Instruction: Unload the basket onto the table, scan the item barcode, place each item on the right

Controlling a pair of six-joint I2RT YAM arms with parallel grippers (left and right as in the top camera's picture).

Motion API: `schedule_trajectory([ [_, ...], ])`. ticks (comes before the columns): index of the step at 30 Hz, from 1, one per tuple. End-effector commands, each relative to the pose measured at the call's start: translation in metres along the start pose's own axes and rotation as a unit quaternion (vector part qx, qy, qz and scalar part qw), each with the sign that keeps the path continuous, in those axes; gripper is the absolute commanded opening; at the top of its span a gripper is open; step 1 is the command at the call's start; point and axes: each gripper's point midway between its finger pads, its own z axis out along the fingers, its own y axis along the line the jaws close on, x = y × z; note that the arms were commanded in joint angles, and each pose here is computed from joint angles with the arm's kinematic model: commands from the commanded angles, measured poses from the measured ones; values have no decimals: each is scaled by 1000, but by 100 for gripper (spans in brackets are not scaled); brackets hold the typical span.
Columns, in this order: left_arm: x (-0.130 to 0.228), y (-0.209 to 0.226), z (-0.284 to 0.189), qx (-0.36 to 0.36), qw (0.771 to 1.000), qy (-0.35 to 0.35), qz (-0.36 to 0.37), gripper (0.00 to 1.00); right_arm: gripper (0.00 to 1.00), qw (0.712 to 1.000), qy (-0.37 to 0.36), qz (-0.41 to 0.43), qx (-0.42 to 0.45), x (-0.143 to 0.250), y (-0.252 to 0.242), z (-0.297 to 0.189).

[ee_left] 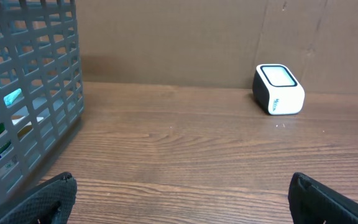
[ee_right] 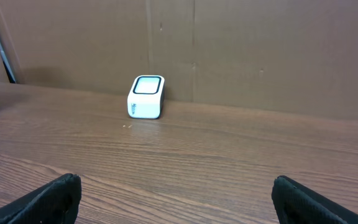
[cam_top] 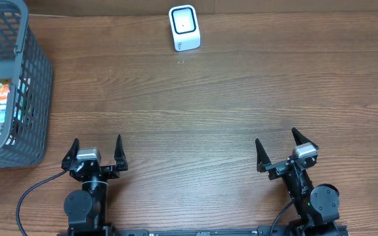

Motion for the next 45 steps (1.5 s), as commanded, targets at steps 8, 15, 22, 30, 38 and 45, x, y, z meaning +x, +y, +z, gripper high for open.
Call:
schedule_trajectory([
  [8, 1, 1, 0, -4, 1000, -1, 10, 100, 100, 1000, 0, -3, 2, 3, -1, 0],
  [15, 1, 1, 0, -4, 1000, -1, 10, 100, 100, 1000, 0, -3, 2, 3, -1, 0],
  [22, 1, 1, 0, -4, 1000, -1, 10, 100, 100, 1000, 0, -3, 2, 3, -1, 0],
  [30, -1, 10, 0, -29, 999, -4, 36, 100, 100, 1000, 0, -3, 2, 3, -1, 0],
  [38, -1, 10, 0, -29, 999, -4, 36, 100, 100, 1000, 0, -3, 2, 3, -1, 0],
  [45, -1, 10, 0, -29, 999, -4, 35, 100, 100, 1000, 0, -3, 2, 3, -1, 0],
])
